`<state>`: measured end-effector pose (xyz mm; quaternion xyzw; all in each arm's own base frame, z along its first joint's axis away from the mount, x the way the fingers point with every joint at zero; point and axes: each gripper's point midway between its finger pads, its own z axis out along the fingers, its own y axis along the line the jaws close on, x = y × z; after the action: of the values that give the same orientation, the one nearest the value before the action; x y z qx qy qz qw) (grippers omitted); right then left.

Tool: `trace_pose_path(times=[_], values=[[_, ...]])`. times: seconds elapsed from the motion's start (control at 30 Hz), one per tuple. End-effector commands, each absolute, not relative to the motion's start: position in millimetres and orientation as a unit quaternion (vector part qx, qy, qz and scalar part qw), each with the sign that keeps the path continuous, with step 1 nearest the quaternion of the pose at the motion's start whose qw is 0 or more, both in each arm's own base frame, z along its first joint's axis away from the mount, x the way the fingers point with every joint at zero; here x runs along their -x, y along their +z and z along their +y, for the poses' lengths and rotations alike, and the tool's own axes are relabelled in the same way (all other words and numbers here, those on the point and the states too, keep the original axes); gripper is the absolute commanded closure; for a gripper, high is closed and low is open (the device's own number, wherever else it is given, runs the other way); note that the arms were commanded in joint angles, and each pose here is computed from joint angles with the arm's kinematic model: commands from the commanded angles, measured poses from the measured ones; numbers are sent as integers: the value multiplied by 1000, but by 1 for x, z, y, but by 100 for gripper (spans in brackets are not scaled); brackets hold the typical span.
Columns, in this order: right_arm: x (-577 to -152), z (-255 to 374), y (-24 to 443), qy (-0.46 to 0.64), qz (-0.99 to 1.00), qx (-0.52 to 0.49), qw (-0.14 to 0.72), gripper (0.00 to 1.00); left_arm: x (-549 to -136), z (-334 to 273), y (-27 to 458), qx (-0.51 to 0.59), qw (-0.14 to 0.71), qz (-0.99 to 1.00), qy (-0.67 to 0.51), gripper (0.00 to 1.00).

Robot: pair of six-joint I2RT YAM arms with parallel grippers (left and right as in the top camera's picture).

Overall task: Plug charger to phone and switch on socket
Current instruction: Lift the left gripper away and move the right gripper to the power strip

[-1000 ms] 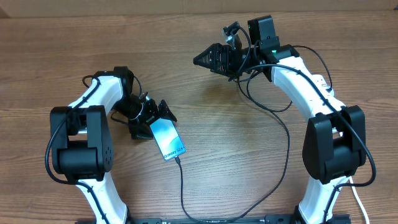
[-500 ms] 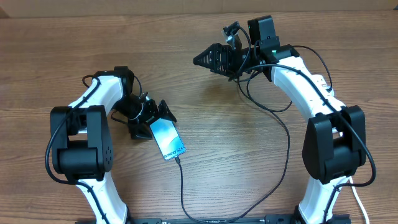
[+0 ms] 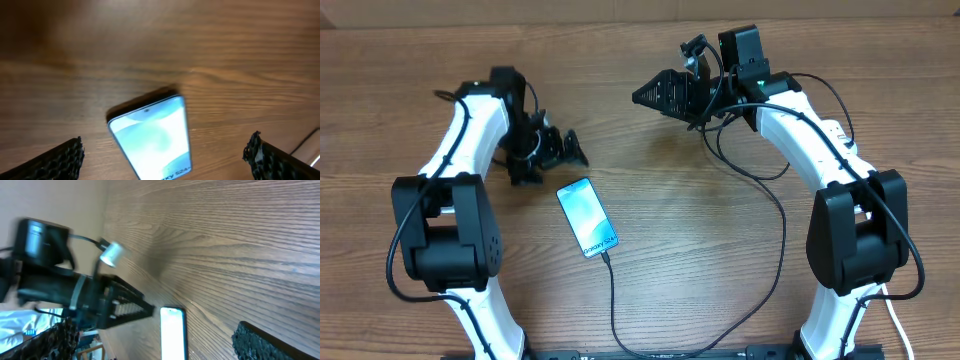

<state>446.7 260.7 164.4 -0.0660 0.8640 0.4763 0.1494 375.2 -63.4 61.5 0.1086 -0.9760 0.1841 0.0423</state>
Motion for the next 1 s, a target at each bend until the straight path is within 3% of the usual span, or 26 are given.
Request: trace_pose_path(times=[0.0, 0.17, 0.43, 0.7, 0.97], values=[[-459, 246, 184, 447, 870, 81, 192, 0, -395, -77, 109, -57, -23, -978, 200, 0], [-474, 214, 198, 364, 904, 56, 217, 0, -403, -94, 129, -39, -42, -973, 224, 0], [-504, 84, 249, 191, 937, -89, 279, 0, -407, -111, 138, -22, -51, -967, 250, 0], [-490, -74, 252, 54, 923, -249, 287, 0, -409, -111, 138, -21, -55, -966, 250, 0], [-460, -189, 250, -18, 891, -349, 289, 0, -414, -111, 139, -18, -66, -966, 250, 0]])
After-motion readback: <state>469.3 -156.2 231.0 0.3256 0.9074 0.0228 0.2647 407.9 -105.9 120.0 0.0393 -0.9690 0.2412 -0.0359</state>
